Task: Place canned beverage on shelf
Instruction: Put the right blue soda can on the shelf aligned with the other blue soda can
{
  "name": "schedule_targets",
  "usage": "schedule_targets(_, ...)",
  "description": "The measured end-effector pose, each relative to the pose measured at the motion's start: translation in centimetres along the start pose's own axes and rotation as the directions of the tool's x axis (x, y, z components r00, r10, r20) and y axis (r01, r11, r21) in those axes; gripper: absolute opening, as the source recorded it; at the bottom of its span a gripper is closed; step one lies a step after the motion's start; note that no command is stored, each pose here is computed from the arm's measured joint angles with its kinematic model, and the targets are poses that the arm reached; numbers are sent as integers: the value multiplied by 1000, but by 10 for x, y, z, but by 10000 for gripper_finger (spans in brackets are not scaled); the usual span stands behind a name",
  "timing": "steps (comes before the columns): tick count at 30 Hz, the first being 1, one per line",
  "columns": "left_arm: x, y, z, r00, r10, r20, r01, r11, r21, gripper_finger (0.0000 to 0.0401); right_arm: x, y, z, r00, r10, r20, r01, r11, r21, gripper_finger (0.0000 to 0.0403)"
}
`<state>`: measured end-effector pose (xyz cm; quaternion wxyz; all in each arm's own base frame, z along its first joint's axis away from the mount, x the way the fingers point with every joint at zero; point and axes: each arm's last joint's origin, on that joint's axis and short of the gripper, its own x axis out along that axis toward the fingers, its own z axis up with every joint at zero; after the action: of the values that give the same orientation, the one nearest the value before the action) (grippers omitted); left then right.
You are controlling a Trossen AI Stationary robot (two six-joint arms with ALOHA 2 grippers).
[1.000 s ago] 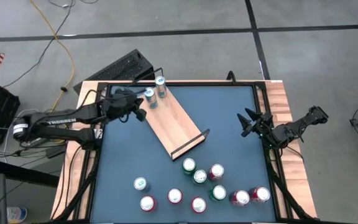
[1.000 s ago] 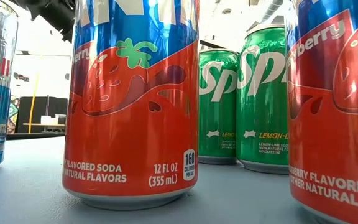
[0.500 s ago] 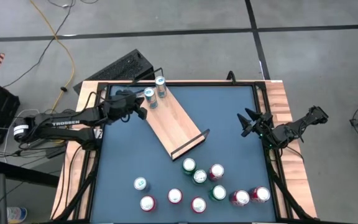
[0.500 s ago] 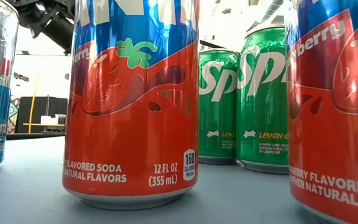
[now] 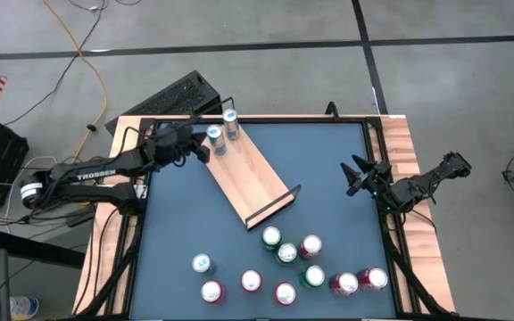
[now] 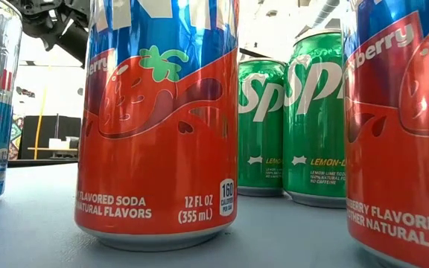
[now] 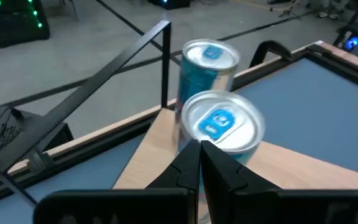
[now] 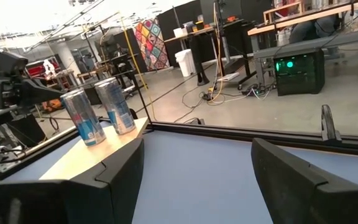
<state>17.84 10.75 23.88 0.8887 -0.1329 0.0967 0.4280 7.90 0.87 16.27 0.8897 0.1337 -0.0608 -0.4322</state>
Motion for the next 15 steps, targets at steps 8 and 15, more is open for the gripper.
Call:
schedule_targets(8,6,7,0,999,-41,-30,41,999,-14,0,0,0,0,1000,-1,0,1,1000,0,282)
schedule_targets(15,-7,3,13,996,-84,-3,84,993,-82,0,0,0,0,1000,-2,1,2,1000,-1,282)
